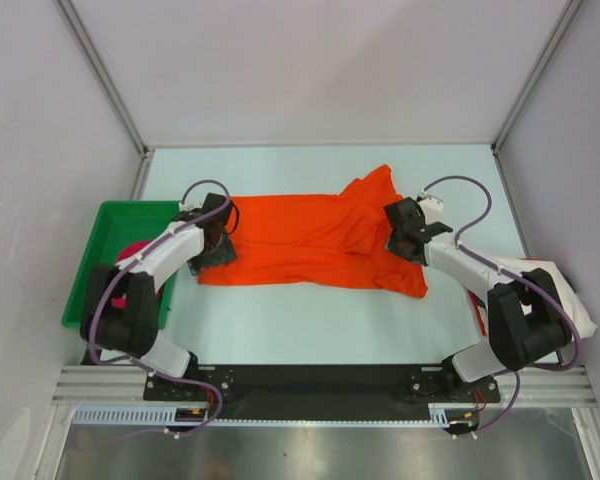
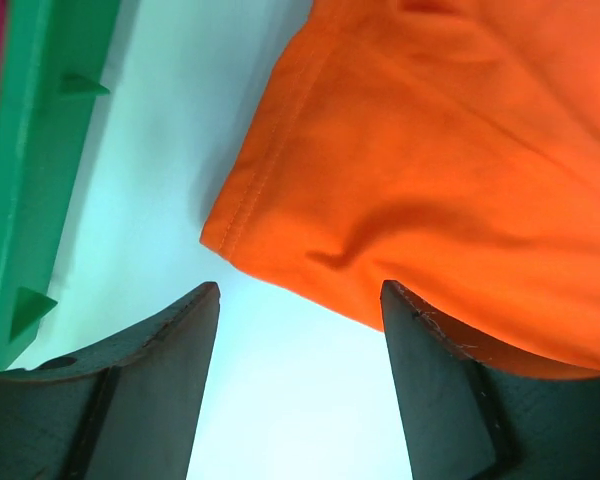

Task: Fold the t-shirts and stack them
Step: Fold the flattened tshirt in 1/3 of the way

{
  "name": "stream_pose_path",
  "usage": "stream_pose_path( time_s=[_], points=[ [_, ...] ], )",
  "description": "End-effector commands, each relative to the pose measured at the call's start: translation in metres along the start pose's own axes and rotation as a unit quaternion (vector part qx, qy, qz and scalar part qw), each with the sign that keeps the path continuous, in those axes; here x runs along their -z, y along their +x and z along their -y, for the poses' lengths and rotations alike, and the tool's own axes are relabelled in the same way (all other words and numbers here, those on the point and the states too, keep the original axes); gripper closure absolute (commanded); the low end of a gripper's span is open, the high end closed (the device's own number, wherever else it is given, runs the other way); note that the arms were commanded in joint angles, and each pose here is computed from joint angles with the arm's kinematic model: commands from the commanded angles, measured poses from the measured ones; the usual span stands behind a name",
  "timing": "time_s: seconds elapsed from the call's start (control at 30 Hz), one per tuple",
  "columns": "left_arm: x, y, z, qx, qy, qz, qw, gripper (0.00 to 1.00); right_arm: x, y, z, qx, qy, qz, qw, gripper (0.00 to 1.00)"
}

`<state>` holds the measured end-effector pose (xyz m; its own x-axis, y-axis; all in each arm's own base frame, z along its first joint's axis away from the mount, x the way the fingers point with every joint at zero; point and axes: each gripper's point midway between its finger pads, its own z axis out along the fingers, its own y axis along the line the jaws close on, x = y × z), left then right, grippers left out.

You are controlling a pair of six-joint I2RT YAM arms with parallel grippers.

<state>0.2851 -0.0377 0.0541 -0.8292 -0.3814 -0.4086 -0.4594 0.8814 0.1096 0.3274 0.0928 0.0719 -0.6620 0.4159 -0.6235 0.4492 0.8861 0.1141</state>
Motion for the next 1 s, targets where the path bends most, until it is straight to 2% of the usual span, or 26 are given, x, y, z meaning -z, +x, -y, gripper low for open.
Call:
stream_pose_path(
  time_s=[0.0, 0.03, 0.07, 0.1, 0.27, 0.5, 0.97],
  points=[
    [0.039, -0.026, 0.016, 0.005, 0.069, 0.059, 0.996, 0.28, 0.013, -0.034, -0.052, 0.022, -0.073, 0.045, 0.996, 0.61],
    [0.041, -0.023, 0.019, 0.005, 0.081, 0.056, 0.995, 0.31, 0.011, -0.028, -0.06, 0.034, -0.077, 0.042, 0.996, 0.83],
    [0.044, -0.025, 0.022, 0.004, 0.09, 0.063, 0.994, 0.32, 0.008, -0.024, -0.063, 0.042, -0.076, 0.037, 0.996, 0.94],
    [0.049, -0.024, 0.024, 0.0, 0.099, 0.069, 0.993, 0.32, 0.0, -0.017, -0.066, 0.053, -0.066, 0.028, 0.996, 1.0],
    [0.057, -0.015, 0.029, -0.024, 0.107, 0.085, 0.99, 0.33, -0.016, 0.018, -0.077, 0.094, -0.063, 0.004, 0.994, 1.0],
    [0.051, -0.004, 0.026, -0.031, 0.105, 0.077, 0.991, 0.33, -0.02, 0.036, -0.083, 0.107, -0.066, 0.0, 0.992, 1.0],
    [-0.003, 0.026, 0.052, -0.038, 0.093, -0.002, 0.995, 0.34, -0.038, 0.043, -0.087, 0.115, -0.051, -0.008, 0.992, 1.0]
  ],
)
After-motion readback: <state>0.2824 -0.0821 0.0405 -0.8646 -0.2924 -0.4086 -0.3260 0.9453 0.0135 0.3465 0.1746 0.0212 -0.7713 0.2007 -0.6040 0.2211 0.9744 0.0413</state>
